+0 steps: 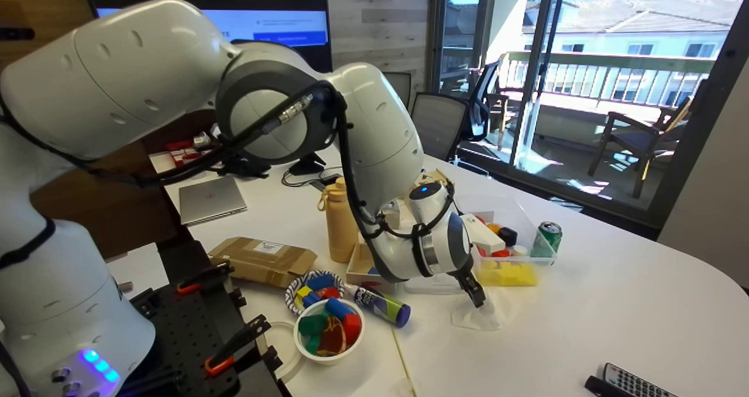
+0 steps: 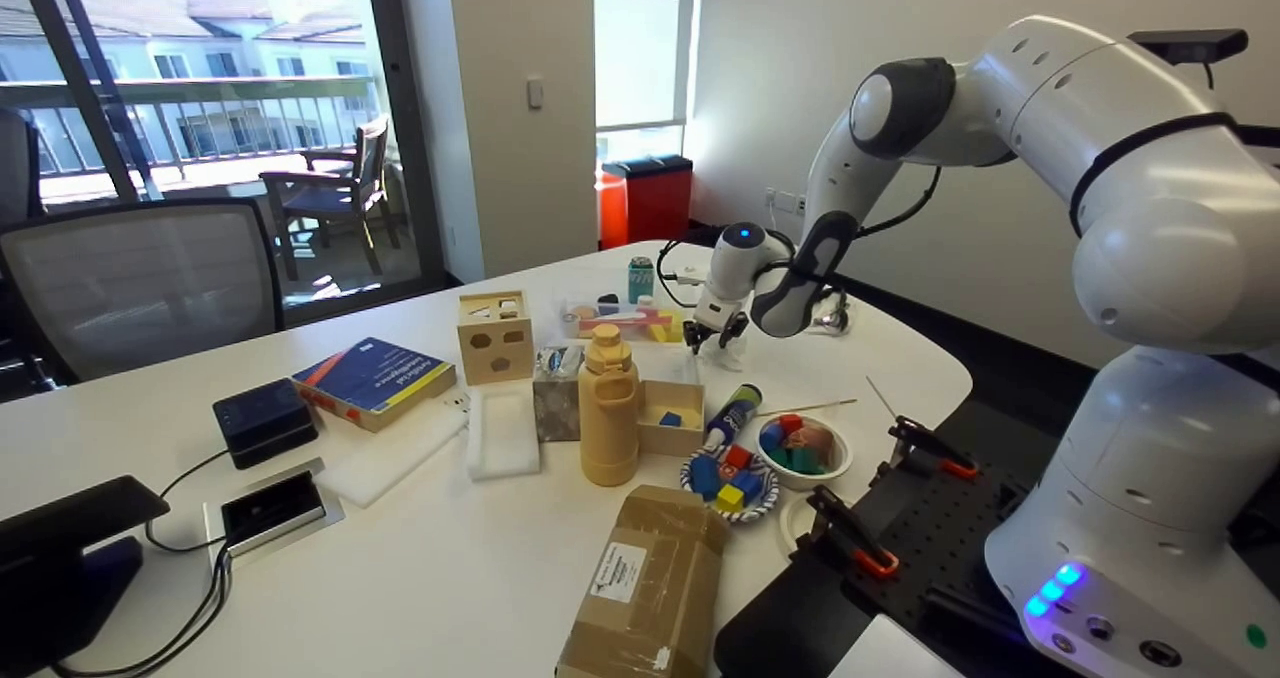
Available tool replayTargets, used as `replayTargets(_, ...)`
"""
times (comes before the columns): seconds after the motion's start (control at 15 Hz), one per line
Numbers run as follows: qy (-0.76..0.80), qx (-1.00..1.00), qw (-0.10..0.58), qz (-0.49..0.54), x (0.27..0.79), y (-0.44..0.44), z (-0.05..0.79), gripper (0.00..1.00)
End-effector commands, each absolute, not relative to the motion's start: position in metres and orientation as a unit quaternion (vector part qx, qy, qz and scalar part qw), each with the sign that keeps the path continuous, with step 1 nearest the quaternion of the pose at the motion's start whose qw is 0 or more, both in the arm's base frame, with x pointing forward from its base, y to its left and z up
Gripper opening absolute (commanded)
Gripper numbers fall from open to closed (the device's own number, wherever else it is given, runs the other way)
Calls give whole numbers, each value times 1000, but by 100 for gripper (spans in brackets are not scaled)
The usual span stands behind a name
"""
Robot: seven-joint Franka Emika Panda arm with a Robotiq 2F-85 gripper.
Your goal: Fold the napkin in four
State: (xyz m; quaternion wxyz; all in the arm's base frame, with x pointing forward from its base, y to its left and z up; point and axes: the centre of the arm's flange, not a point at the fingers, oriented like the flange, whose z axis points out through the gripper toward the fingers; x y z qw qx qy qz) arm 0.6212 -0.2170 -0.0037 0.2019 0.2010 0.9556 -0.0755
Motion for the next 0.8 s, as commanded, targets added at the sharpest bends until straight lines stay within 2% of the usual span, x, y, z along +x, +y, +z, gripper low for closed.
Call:
replayTargets(0.0,950,220,207,-73,629,-223,30,98)
replayTargets(0.07,948,225,212,-73,630,-224,37,100)
replayTargets(0.73,884,370,249,-142,610,-262,90,100)
